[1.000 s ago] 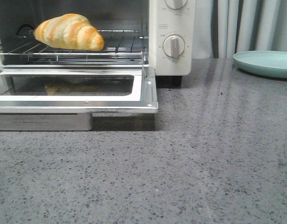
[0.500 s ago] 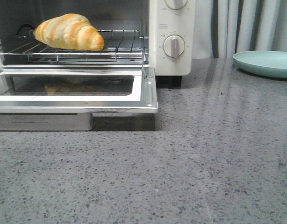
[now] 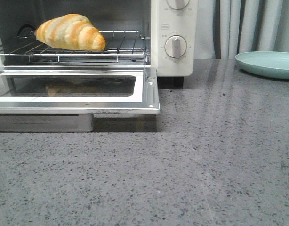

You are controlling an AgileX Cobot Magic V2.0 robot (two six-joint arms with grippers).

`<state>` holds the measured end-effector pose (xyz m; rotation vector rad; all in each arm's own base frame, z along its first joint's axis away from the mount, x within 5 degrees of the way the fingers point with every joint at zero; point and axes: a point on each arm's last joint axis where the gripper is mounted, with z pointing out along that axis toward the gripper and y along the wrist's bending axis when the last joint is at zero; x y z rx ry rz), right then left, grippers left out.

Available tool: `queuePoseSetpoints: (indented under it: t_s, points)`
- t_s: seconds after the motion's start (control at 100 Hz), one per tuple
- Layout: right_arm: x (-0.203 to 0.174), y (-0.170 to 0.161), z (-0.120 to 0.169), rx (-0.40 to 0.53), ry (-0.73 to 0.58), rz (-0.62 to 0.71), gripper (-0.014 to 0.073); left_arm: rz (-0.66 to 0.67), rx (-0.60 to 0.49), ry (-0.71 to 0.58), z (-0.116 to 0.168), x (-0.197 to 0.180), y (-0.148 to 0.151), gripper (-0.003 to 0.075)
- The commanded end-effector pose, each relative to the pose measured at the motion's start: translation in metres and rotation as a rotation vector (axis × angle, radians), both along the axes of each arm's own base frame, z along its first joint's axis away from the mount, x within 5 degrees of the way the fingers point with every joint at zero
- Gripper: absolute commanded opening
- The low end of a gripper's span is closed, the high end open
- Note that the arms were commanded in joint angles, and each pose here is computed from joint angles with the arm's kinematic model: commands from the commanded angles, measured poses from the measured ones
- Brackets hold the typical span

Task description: Put bread in oven

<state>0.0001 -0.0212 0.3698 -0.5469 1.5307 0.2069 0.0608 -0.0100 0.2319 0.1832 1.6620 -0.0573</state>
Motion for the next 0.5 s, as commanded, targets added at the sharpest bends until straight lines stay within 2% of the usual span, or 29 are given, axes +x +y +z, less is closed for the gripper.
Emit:
queuePoseSetpoints:
  t_s: [0.0,0.12,0.23,0.37,0.49]
  points:
    - [0.002,0.002,0.013,0.027,-0.064,-0.002,-0.0059,0.035,-0.045,-0.099,-0.005,-0.001,0.003,-0.0021]
    - [0.002,0.002,0.013,0.027,-0.064,-0.002,-0.0059,0.033,-0.043,-0.071,-0.026,-0.004,0.003,-0.0021]
    - [0.002,0.002,0.013,0.027,-0.064,-0.002,-0.0059,0.024,-0.054,0.006,-0.041,-0.007,0.002,-0.0021]
    - [0.002,0.002,0.013,0.027,-0.064,-0.002,-0.0059,0.014,-0.052,0.096,-0.051,-0.008,0.001,-0.0021]
    - [0.002,0.002,0.013,0.027,-0.064,-0.002,-0.0059,0.013,-0.052,0.102,-0.051,-0.008,0.001,-0.0021]
